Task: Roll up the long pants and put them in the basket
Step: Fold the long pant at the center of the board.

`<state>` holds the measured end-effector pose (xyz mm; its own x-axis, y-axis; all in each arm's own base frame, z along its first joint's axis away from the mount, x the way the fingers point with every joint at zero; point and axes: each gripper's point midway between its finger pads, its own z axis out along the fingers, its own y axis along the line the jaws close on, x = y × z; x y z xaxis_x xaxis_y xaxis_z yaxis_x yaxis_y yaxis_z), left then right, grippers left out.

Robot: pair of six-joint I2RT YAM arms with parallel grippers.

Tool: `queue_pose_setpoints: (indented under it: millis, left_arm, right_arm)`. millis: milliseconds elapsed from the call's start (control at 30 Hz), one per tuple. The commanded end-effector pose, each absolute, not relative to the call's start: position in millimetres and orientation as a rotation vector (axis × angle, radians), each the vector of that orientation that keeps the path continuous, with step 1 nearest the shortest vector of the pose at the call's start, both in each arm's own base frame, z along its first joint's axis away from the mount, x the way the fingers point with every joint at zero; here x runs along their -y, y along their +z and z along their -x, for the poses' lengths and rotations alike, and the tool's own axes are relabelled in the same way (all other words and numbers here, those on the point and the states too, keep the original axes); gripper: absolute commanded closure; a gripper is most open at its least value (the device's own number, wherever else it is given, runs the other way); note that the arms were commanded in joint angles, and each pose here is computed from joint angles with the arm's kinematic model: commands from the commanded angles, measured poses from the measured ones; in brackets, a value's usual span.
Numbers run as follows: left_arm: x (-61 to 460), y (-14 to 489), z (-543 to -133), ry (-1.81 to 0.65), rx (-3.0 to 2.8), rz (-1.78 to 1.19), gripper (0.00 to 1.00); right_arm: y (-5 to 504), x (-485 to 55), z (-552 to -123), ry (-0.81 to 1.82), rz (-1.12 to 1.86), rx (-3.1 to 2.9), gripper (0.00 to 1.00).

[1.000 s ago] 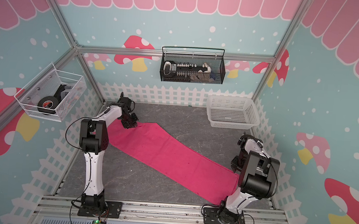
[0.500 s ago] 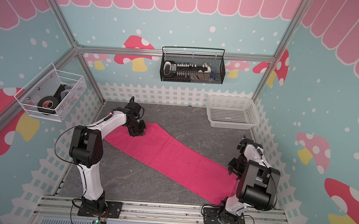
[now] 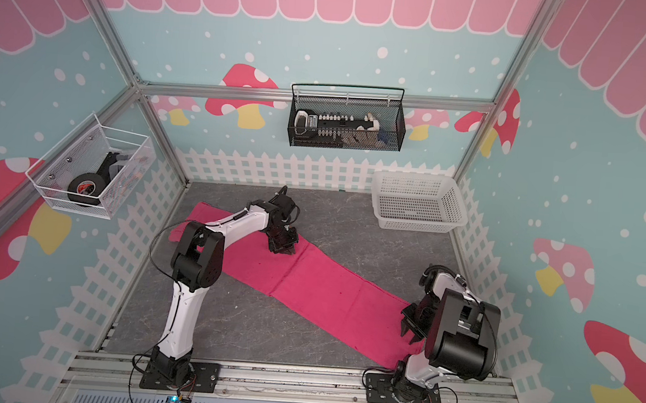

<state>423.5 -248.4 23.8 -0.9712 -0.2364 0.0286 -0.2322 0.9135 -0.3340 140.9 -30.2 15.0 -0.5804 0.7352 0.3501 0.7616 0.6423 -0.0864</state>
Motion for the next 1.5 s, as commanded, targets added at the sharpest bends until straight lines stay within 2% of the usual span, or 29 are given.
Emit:
queue_pose_setpoints:
  millis: [0, 100, 233, 400, 633, 733, 900, 1167, 1467]
  left_arm:
    - [251.8, -8.6, -427.6, -0.521, -3.102, 0.411, 0.86]
    - [253.7, -14.5, -439.2, -0.528, -3.09, 0.43, 0.86]
    - [256.7, -11.2, -451.4, -0.547, -3.063, 0.435, 0.86]
    - [249.7, -9.8, -447.5, -0.526, -3.069, 0.418, 0.86]
    - [229.0, -7.0, -444.3, -0.524, -3.076, 0.46, 0.86]
    - [230.9, 0.5, -446.3, -0.554, -3.063, 0.467, 0.85]
    - [231.3, 19.5, -455.9, -0.595, -3.019, 0.461, 0.84]
    - [212.1, 20.2, -463.9, -0.586, -3.006, 0.498, 0.84]
    - [174.3, 23.3, -477.8, -0.549, -2.978, 0.558, 0.84]
  right_arm:
    - [-3.7, 43.2, -153.4, -0.029, 1.249, 2.538, 0.68]
    - [-8.2, 51.6, -166.9, -0.001, 1.241, 2.546, 0.68]
    - [-4.1, 70.1, -206.7, 0.021, 1.23, 2.615, 0.68]
    - [5.9, 95.6, -250.7, 0.086, 1.194, 2.686, 0.68]
    - [-2.9, 115.1, -283.7, 0.141, 1.148, 2.715, 0.68]
    - [0.4, 113.7, -297.2, 0.086, 1.13, 2.757, 0.63]
    - [20.0, 116.9, -294.7, 0.092, 1.026, 2.825, 0.54]
    - [19.1, 124.3, -254.1, 0.048, 1.043, 2.797, 0.54]
    - [29.8, 136.6, -262.7, -0.103, 1.159, 2.839, 0.54]
